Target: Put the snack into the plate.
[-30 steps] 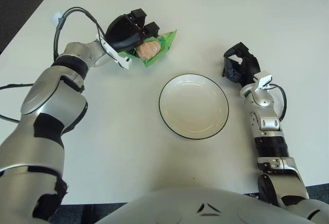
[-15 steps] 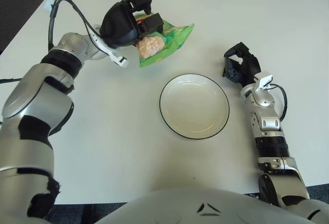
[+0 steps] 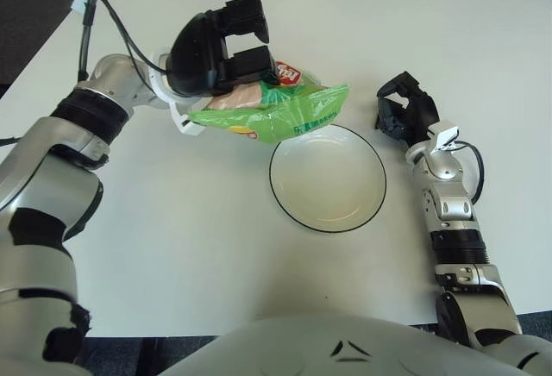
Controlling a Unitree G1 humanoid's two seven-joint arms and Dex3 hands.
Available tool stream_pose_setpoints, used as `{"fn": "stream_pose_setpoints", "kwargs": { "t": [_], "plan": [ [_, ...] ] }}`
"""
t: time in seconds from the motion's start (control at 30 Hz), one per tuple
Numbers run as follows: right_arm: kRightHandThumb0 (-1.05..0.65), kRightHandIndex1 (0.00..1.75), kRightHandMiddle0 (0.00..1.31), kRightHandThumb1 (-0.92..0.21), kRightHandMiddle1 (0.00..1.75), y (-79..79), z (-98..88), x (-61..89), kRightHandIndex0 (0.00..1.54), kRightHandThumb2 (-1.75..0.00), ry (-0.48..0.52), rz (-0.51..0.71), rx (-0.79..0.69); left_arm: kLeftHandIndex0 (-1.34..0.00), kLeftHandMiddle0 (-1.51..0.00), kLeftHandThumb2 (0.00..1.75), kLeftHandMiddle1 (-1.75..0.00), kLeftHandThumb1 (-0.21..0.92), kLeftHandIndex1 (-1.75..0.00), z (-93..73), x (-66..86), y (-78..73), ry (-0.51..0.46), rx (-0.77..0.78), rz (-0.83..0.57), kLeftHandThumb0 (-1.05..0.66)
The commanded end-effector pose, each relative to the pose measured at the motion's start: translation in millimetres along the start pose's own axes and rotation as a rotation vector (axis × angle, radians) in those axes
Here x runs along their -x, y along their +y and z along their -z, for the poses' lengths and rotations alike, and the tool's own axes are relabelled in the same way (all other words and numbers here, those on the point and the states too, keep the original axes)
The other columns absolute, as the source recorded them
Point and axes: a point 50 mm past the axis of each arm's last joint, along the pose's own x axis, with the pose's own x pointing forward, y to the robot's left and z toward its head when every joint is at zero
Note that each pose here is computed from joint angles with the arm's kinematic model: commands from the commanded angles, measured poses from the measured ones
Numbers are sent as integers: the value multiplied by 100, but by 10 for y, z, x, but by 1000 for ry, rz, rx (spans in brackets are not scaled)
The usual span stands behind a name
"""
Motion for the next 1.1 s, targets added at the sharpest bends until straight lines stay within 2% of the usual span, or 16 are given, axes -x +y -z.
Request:
{"fn": "stream_pose_setpoints", "kwargs": {
  "t": [0.0, 0.17, 0.3, 0.4, 0.57, 0.83, 1.07],
  "plan": [
    [-38, 175, 34, -70, 175, 99, 683, 433, 89, -82, 316, -26, -26, -58, -50, 105, -171, 49, -175, -29, -165, 18, -79, -3, -7, 41],
    [-38, 175, 34, -70, 175, 108, 681, 433, 88, -82, 315, -28, -24, -59, -53, 102, -166, 49, -175, -113, -38, 143, -114, -15, -7, 41],
    [-38, 175, 34, -70, 175, 116, 677, 432, 88, -82, 313, -29, -24, -59, -57, 91, -157, 52, -175, -167, -11, 105, -117, -22, 19, 40],
    [-38, 175, 34, -70, 175, 122, 675, 432, 88, -82, 313, -30, -25, -59, -58, 89, -154, 53, -175, -293, -69, -35, -130, -15, 24, 40],
    [-38, 175, 34, -70, 175, 133, 673, 430, 88, -81, 312, -30, -26, -60, -60, 89, -153, 52, -175, -410, -129, -139, -103, 10, 0, 41],
    [-38, 175, 34, -70, 175, 139, 678, 431, 87, -81, 312, -31, -27, -66, -62, 99, -156, 46, -175, -429, -177, -154, -63, 96, -24, 42],
    [-38, 175, 34, -70, 175, 133, 678, 429, 87, -81, 313, -31, -22, -69, -63, 104, -157, 43, -175, -443, -341, -293, -122, 128, -38, 43]
  ]
}}
